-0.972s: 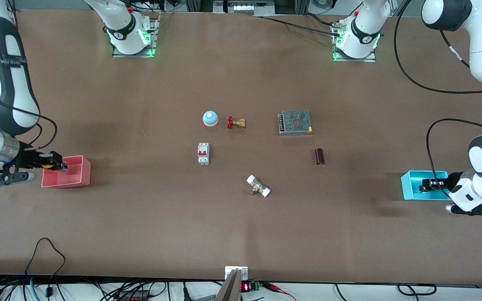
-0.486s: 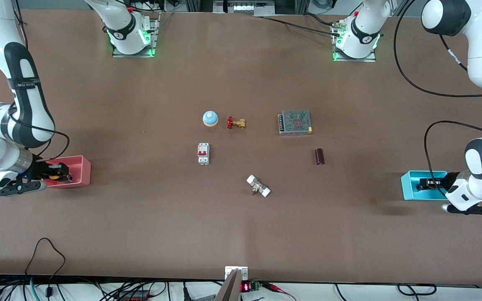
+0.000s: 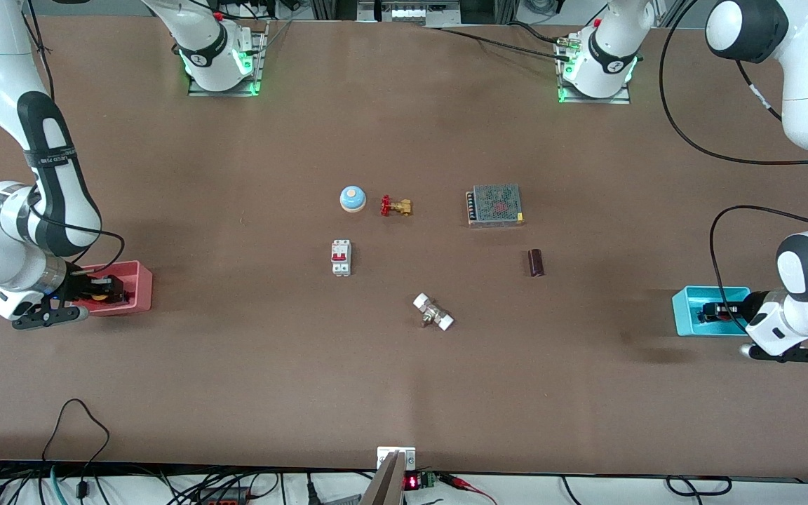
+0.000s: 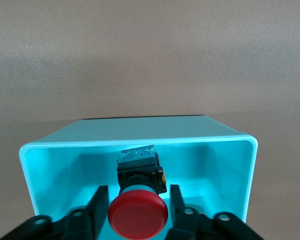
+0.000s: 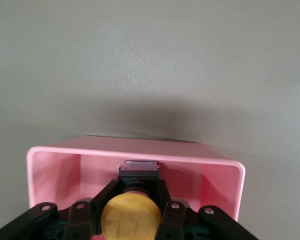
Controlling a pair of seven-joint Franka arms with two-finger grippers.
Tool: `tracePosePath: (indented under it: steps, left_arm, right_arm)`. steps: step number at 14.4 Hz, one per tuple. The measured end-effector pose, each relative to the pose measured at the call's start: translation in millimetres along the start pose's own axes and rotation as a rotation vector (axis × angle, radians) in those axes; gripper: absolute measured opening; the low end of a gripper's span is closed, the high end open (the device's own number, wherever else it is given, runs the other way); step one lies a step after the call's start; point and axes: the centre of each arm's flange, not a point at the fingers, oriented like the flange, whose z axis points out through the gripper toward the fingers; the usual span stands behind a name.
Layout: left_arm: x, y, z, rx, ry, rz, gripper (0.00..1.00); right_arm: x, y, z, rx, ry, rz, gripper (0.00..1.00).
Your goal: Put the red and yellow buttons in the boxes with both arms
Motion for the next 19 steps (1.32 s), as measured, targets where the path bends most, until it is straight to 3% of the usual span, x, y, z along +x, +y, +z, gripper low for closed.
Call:
tracePosePath:
  steps: [3, 4, 7, 9, 11, 15, 19]
  left_arm:
    - [2.8, -0.3, -11.1, 0.006, 0.021, 0.0, 0.9]
    - [3.8, 0.2, -20.9, 0.01, 0.036, 0.001, 0.99]
    - [-1.6, 14.7, -89.0, 0.026, 0.106, 0.019, 1.0]
    - [-16.6, 37.3, -160.1, 0.046, 0.167, 0.044, 1.0]
    - [-38.7, 64.5, -226.9, 0.069, 0.232, 0.073, 1.0]
    - [-85.9, 132.3, -298.6, 0.032, 0.255, 0.083, 1.0]
    - [-122.8, 188.8, -322.7, 0.016, 0.25, 0.004, 1.0]
  right_arm:
    - [0.6, 0.0, 0.0, -0.002, 0.005, 0.0, 0.37]
    - [0.4, 0.0, 0.7, -0.002, 0.004, 0.0, 0.41]
    - [-0.5, -0.2, 3.2, -0.001, 0.001, 0.0, 0.68]
    - [-1.7, -0.5, 7.2, 0.001, -0.005, 0.0, 0.72]
    - [-1.8, -0.5, 9.5, 0.001, -0.006, 0.0, 0.88]
    - [2.3, -3.1, -8.7, 0.005, 0.0, -0.005, 0.99]
    - [1.7, -21.2, -115.8, 0.043, -0.025, -0.017, 1.0]
